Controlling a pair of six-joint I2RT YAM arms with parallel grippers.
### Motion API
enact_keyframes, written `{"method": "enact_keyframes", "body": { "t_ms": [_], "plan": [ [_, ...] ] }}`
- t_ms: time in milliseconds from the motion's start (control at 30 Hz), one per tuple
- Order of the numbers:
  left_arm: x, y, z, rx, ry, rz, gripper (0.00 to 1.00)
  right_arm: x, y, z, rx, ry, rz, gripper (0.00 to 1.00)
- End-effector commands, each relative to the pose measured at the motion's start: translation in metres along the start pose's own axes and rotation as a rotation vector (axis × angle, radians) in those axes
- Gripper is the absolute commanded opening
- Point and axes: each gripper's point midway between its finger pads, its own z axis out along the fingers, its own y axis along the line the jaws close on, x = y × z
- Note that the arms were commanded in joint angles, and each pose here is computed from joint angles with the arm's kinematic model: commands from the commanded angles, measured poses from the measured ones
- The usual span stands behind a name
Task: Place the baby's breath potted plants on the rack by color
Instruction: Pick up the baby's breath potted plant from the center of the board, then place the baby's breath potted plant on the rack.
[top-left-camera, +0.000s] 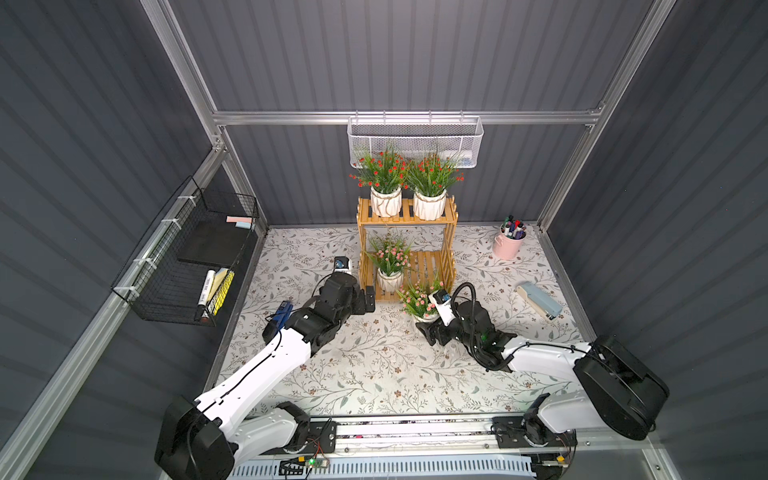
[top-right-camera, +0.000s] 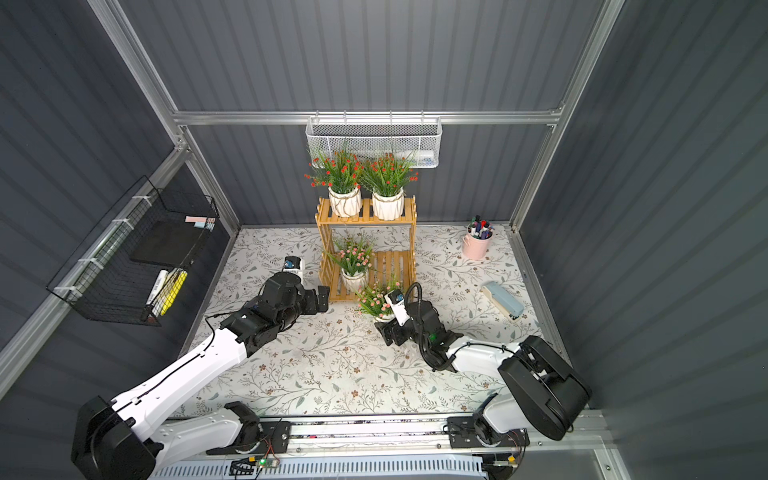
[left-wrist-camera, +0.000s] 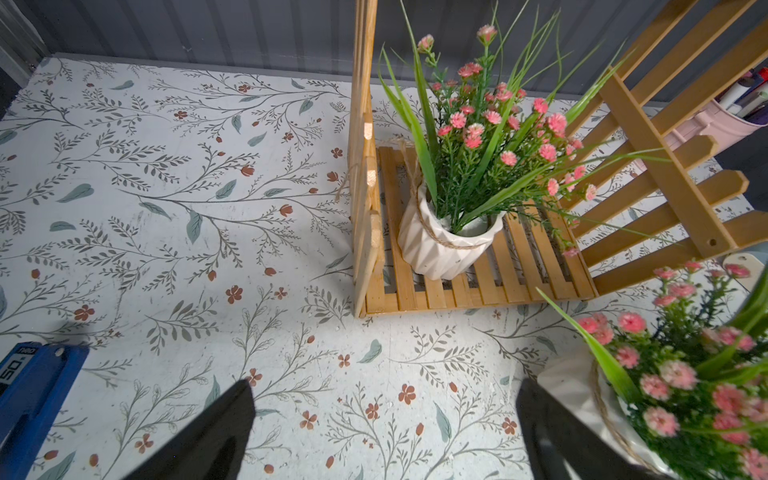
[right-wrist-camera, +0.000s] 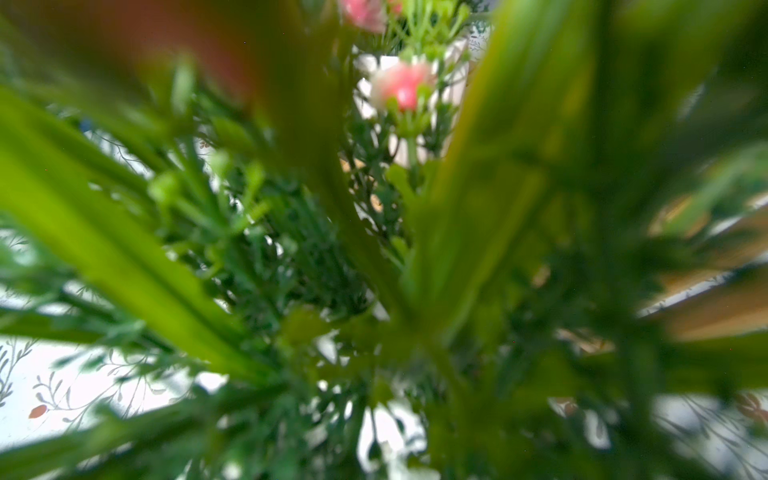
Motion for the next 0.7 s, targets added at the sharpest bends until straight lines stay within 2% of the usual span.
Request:
{"method": "enact_keyframes", "body": {
  "t_ms": [0,667],
  "plan": [
    [0.001,0.004,-0.005,-0.011,-0.004,-0.01,0.99,-0.024,0.001,-0.002,0.0,-0.102,-0.007,0.73],
    [0.0,0.006,-0.008,-0.025,-0.003,-0.005,0.99,-0.059,-0.013,0.007,0.08,-0.172,0.008,0.73]
  ]
}}
